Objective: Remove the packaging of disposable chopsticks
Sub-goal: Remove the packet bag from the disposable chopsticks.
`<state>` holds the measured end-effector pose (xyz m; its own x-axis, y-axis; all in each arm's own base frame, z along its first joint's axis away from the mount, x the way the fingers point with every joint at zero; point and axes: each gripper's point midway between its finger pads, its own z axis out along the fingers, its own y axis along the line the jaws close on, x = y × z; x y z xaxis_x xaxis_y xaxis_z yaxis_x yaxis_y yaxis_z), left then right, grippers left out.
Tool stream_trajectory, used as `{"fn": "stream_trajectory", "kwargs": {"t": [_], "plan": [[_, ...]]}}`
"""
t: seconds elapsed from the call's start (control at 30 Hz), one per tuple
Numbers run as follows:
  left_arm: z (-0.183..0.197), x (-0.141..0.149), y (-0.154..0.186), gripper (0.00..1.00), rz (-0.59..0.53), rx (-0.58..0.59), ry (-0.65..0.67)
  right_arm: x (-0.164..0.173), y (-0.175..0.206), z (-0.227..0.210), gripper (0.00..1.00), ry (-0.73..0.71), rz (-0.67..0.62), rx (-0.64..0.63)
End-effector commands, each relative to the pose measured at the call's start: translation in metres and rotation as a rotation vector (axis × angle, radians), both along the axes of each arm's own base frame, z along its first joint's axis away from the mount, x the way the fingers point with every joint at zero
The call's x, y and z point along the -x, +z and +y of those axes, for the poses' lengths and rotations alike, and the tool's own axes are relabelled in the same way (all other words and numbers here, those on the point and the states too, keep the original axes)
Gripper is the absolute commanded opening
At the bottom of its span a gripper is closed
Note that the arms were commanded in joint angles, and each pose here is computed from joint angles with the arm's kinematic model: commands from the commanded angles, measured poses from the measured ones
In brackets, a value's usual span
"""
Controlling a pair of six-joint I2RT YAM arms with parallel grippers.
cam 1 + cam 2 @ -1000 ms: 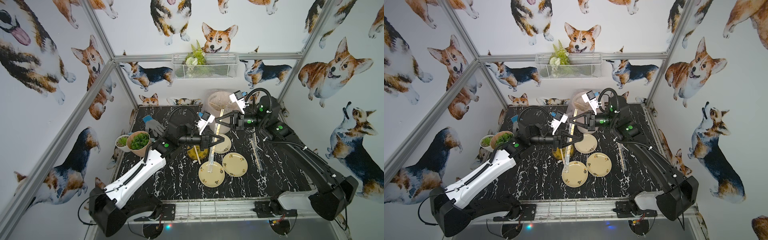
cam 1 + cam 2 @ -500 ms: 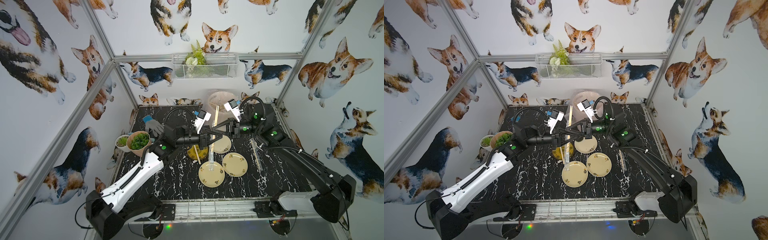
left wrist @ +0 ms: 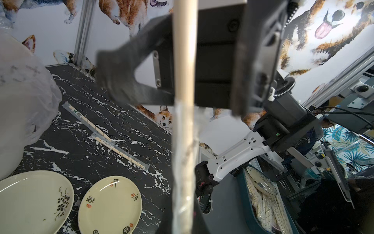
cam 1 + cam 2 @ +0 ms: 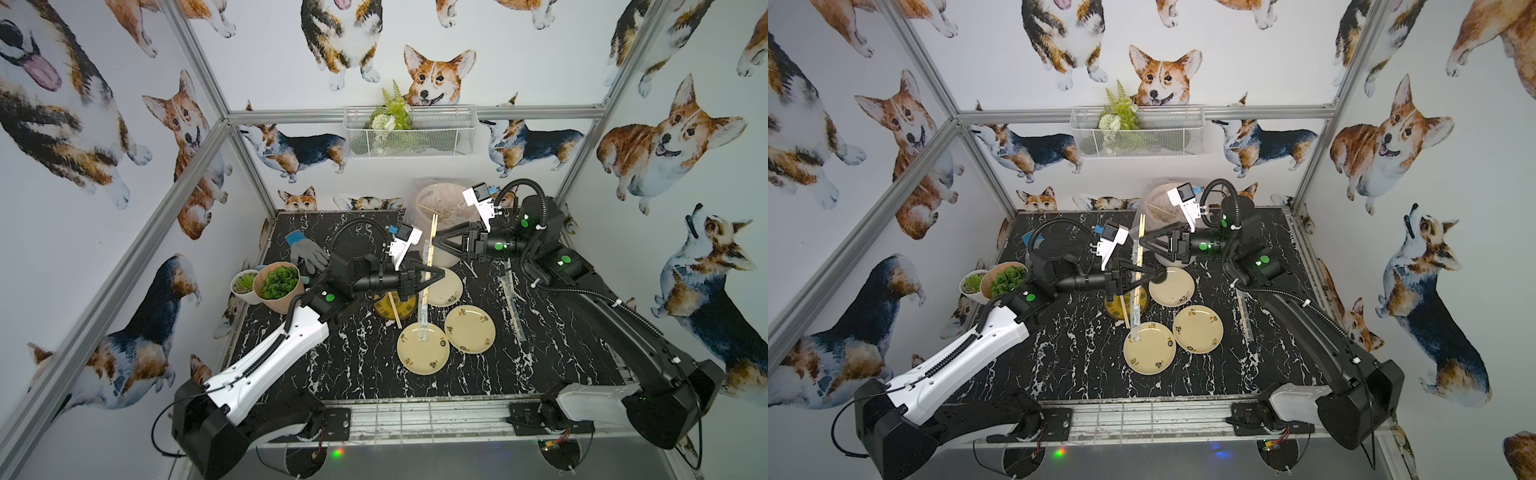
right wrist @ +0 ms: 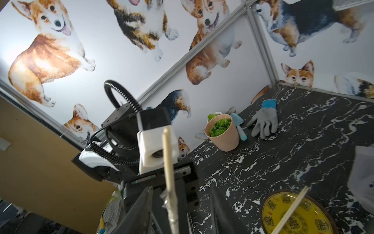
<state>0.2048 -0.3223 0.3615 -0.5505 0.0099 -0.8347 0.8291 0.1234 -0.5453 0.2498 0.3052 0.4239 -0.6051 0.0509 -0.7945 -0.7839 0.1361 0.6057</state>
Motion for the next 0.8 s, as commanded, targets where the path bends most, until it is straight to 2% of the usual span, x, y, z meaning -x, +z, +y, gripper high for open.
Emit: {"fn": "stream_trajectory", "kwargs": {"t": [0.0, 0.17, 0.5, 0.63, 0.77], "plan": [[0.000, 0.002, 0.008, 0.00, -0.041, 0.028, -0.013, -0.008, 0.016, 0.001, 0.44, 0.006, 0.012, -0.059], [0.000, 0.004, 0.008, 0.00, -0.040, 0.029, -0.026, -0.009, 0.018, 0.007, 0.32, 0.043, 0.034, -0.073], [-0.004, 0.002, 0.005, 0.00, -0.020, 0.021, -0.037, 0.008, 0.028, 0.013, 0.30, 0.128, -0.006, -0.086], [-0.005, 0.002, 0.005, 0.00, -0.014, 0.019, -0.042, 0.008, 0.025, 0.013, 0.02, 0.124, -0.005, -0.068], [-0.005, 0.001, 0.004, 0.00, -0.010, 0.015, -0.041, 0.005, 0.023, 0.009, 0.00, 0.078, -0.014, -0.044]]}}
